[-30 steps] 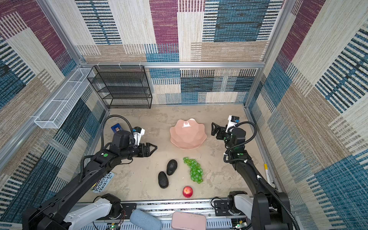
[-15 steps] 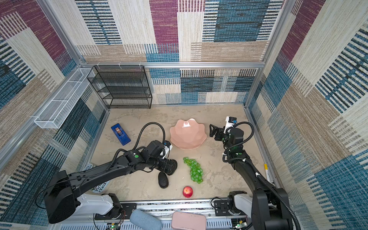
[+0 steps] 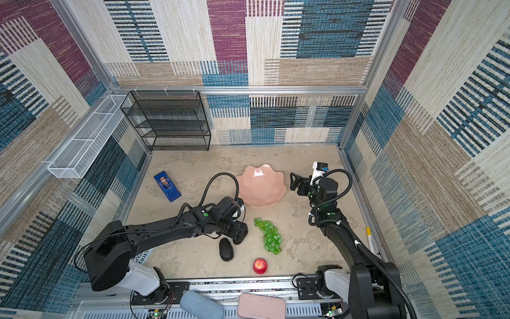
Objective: Arrange fruit in a fruit bowl
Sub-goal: Pick up the fruit from the center of the table, then place the fruit in the fruit bowl.
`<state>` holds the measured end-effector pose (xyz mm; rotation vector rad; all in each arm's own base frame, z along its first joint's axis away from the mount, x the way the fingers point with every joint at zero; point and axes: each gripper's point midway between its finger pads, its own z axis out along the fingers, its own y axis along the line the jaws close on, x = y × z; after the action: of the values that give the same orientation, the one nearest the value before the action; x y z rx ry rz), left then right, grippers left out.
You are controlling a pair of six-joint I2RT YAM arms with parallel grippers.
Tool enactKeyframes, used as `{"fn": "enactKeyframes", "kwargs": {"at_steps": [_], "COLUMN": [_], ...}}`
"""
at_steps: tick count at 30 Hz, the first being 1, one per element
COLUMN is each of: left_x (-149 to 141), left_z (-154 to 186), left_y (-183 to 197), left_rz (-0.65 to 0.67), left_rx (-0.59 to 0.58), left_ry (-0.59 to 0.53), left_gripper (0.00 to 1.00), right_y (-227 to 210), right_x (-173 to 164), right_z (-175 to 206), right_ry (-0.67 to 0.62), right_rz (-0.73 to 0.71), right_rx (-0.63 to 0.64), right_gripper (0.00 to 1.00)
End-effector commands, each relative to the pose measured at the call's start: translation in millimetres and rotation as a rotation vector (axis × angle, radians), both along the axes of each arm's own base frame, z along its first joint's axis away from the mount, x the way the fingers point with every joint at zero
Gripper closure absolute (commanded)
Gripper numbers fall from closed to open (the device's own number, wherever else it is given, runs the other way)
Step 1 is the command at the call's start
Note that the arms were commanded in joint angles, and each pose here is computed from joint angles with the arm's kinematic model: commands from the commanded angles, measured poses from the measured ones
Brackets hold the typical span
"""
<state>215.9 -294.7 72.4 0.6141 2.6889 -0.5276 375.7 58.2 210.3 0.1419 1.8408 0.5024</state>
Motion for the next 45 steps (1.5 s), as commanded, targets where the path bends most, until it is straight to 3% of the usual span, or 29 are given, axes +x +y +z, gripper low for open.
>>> {"fn": "enactKeyframes", "kwargs": {"at_steps": [1,8,14,23,28,33,40,45], "left_x": [7.4,5.0,7.9,27.5,59.3,96.8,146.7,174.6], "left_z": [-4.3,-17.9,-10.5,78.0,109.3,118.7,100.6,77.3], "left_y": [-0.5,2.9,2.8,7.9,0.9,-25.8,-57.1,-69.0], "left_rz": [0.026,0.029,0.028,0.009,-0.008,-0.038,-0.029,-0.015], "left_rx": [0.018,0.055,0.055,-0.037,-0.054,-0.078,-0.110,-0.070], "left_ry": [-0.013,0.017,-0.005,-0.245,-0.320,-0.329,-0.279,-0.249], "left_gripper": [0.28,0.32,0.47,0.52,0.52,0.52,0.52,0.52], "right_y": [0.7,0.7,-0.6,-3.0,-3.2,-3.5,-6.0,-4.3], "right_x": [0.1,0.4,0.0,-1.7,-1.4,-5.0,-11.0,-12.2], "right_z": [3.5,2.9,1.5,3.1,6.5,8.2,10.2,9.9], "right_ry": [-0.013,-0.013,-0.011,-0.017,-0.025,-0.026,-0.031,-0.028], "right_rz": [0.001,0.000,-0.007,-0.020,-0.023,-0.023,-0.032,-0.022], "right_rx": [0.009,0.009,0.008,0.006,0.009,0.005,-0.001,-0.002], "right_gripper": [0.00,0.00,0.00,0.00,0.00,0.00,0.00,0.00]}}
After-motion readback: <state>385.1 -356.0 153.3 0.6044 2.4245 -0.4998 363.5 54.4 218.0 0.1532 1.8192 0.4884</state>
